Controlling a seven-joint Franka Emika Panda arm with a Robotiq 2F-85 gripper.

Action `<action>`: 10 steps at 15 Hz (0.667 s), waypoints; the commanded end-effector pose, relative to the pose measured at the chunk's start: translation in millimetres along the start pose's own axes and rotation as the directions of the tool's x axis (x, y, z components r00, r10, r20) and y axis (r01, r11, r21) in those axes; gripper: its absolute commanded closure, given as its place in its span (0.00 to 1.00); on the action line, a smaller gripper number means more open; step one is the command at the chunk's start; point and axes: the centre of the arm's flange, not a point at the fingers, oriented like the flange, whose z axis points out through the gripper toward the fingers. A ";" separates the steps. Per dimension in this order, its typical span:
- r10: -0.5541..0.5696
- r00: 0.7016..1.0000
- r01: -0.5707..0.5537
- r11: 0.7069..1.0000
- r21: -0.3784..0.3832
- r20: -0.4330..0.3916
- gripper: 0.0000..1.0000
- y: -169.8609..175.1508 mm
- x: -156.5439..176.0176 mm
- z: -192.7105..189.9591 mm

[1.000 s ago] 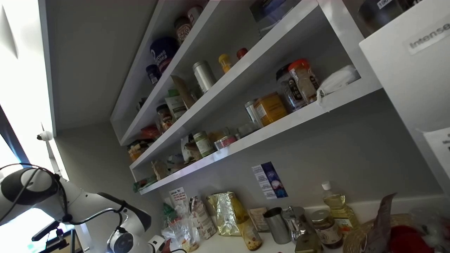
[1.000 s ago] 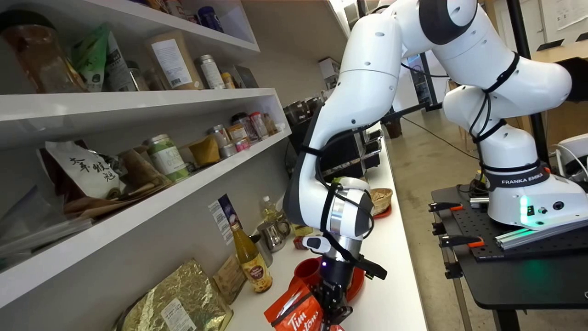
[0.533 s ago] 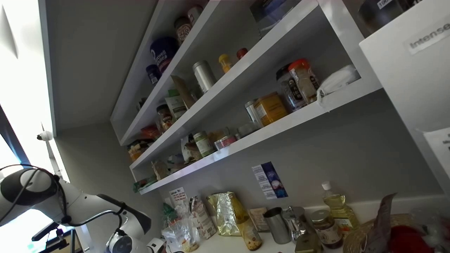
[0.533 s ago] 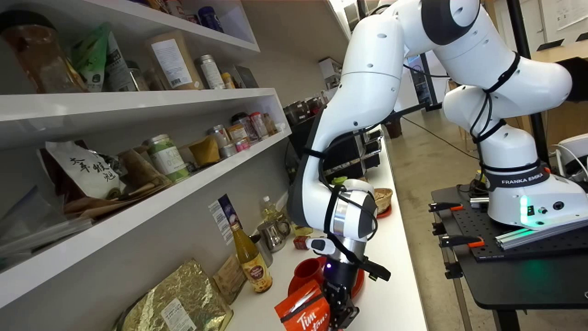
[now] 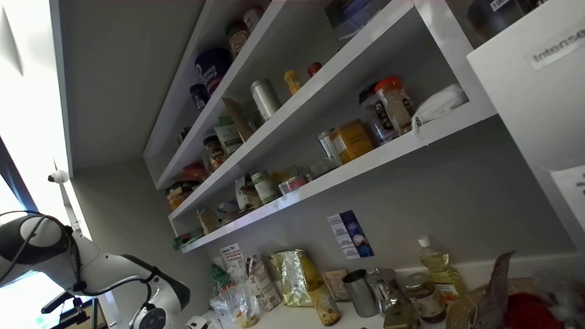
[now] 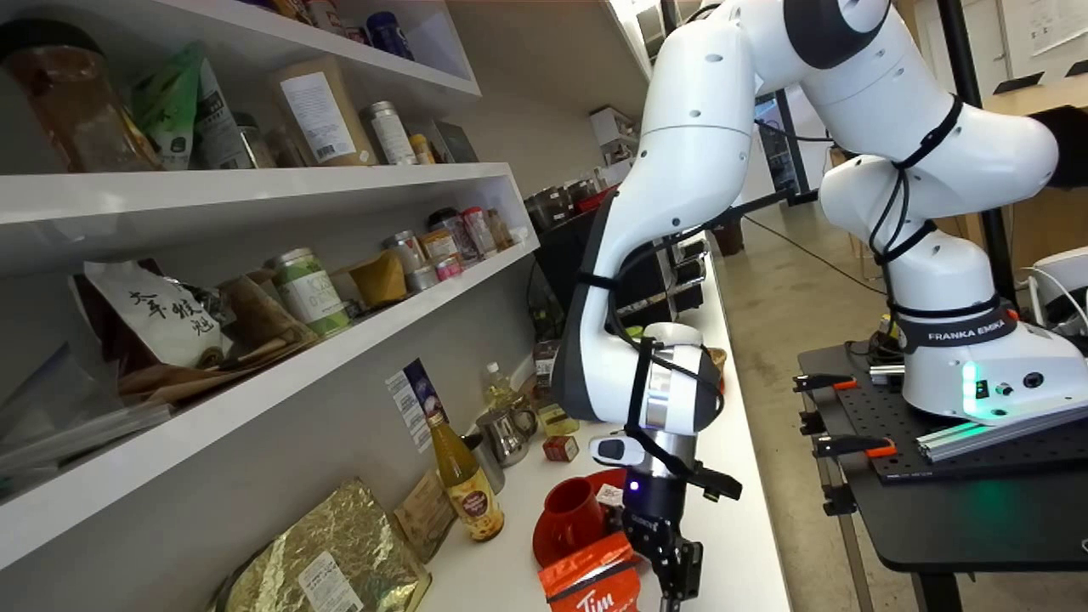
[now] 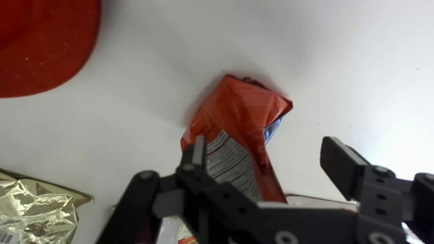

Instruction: Shift the orange packet to the counter

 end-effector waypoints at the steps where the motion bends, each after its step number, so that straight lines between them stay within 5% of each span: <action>1: -0.059 0.997 0.059 0.998 0.006 0.051 0.00 1.0 -2.1 -57.2; 10: -0.026 0.949 0.024 1.000 0.008 0.315 0.00 33.7 -58.4 -194.5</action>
